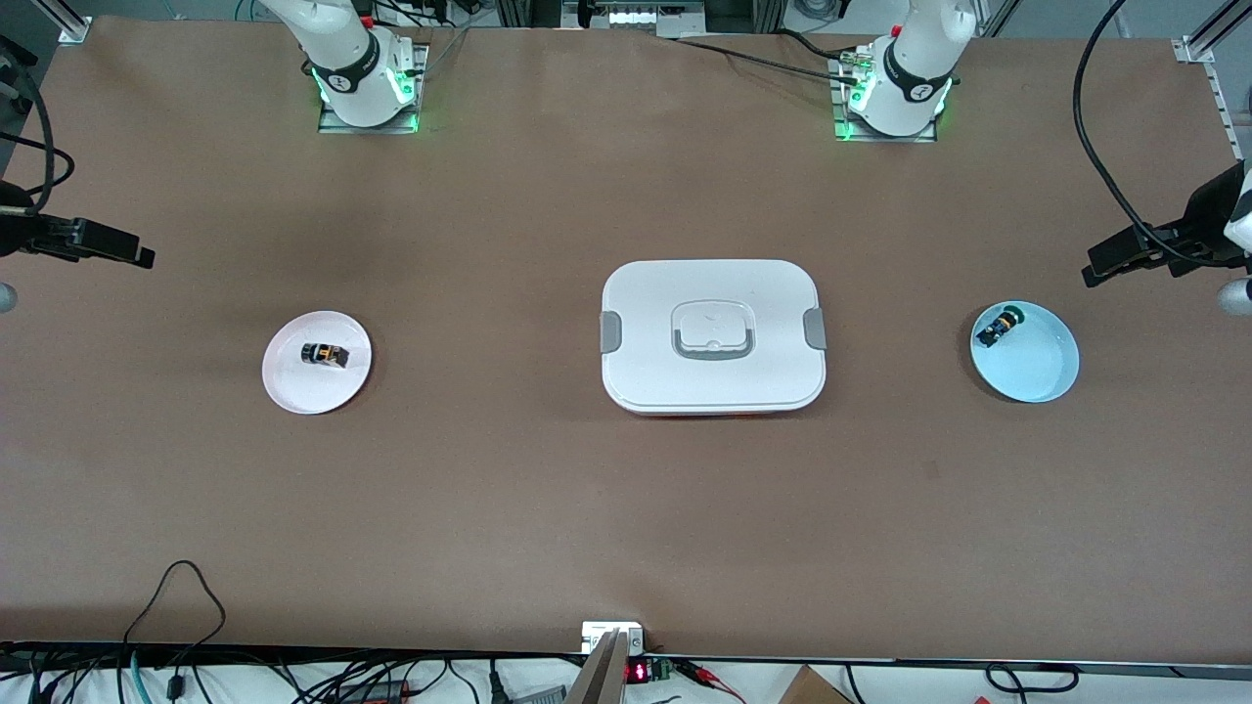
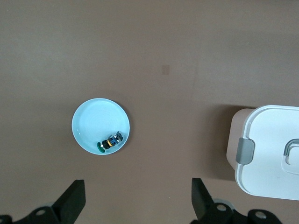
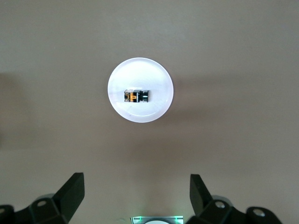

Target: Transfer orange switch to right arm and place

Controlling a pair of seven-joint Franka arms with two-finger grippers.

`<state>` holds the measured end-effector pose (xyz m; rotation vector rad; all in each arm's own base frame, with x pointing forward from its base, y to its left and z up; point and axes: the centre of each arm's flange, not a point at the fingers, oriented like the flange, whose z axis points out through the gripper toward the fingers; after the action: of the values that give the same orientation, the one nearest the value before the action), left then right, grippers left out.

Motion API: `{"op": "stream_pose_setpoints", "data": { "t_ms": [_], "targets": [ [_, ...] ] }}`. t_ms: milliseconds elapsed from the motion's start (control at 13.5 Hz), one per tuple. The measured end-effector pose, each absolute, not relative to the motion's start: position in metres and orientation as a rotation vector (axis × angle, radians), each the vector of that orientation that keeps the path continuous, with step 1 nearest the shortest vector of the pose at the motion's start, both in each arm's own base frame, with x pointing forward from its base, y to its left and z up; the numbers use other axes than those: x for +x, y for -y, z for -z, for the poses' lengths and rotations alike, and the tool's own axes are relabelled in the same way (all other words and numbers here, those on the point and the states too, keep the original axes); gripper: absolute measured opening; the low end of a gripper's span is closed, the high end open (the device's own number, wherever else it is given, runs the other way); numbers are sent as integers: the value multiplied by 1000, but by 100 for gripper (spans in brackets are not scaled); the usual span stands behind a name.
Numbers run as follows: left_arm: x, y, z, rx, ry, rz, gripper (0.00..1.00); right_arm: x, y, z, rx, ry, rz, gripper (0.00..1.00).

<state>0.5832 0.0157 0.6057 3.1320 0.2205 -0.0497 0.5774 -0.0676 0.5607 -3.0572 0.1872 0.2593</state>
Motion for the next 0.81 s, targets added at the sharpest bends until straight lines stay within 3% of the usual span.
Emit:
{"op": "stream_pose_setpoints", "data": {
  "t_ms": [813],
  "targets": [
    [583, -16, -606, 3132, -220, 50, 100, 553, 39, -567, -3181, -77, -127, 100]
  ]
}}
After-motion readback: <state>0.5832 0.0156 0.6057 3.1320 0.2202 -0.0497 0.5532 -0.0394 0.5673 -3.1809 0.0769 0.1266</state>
